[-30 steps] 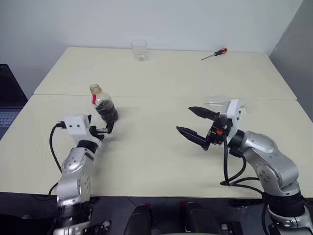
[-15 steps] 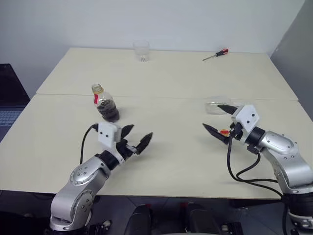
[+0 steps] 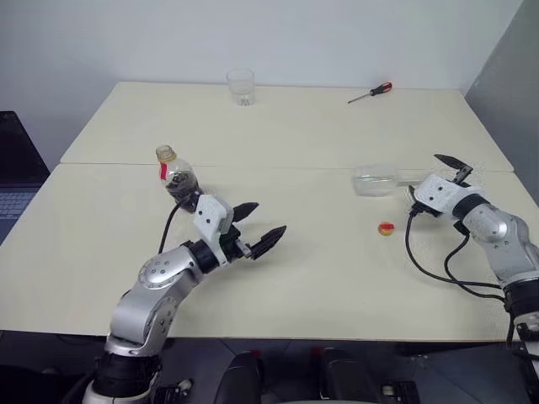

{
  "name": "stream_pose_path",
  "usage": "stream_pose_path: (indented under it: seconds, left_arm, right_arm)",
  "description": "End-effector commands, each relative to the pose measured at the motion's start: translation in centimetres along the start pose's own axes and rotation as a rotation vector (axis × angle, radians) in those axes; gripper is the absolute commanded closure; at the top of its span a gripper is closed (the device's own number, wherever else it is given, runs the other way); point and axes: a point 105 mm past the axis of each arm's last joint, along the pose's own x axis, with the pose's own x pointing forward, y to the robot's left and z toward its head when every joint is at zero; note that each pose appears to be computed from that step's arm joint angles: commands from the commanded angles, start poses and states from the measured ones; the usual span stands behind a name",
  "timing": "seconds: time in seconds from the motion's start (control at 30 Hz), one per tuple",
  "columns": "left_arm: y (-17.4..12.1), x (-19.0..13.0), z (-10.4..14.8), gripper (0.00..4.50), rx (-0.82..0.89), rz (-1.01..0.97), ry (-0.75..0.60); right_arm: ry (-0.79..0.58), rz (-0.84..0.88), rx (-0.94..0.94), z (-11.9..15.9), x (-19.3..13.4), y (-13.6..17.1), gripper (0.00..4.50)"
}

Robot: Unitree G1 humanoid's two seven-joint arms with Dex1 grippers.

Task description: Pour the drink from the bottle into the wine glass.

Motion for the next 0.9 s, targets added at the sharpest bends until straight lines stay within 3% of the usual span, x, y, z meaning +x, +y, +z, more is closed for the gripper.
stream_pose_path:
  seconds: [0.03,0.17,0.5,0.9]
  left_arm:
    - [-0.2,0.4,0.7,0.04,0.03,-0.002,-0.036]
    - [-0.1,0.5,0.8,0.04,0.026,0.013,-0.045]
    - [0.0,1.0,1.0,0.04,0.022,0.036,-0.065]
    - [0.3,0.4,1.2,0.04,0.014,0.065,-0.064]
  right_arm:
    - [0.015,-0.025,-0.093,-0.7,0.2,-0.6,0.0]
    - [0.051,-0.019,-0.114,-1.7,0.7,0.0,0.0]
    - [0.054,-0.048,-0.118,-0.3,3.8,0.4,0.0]
    - [0.073,-0.032,-0.13,-0.2,5.0,0.4,0.0]
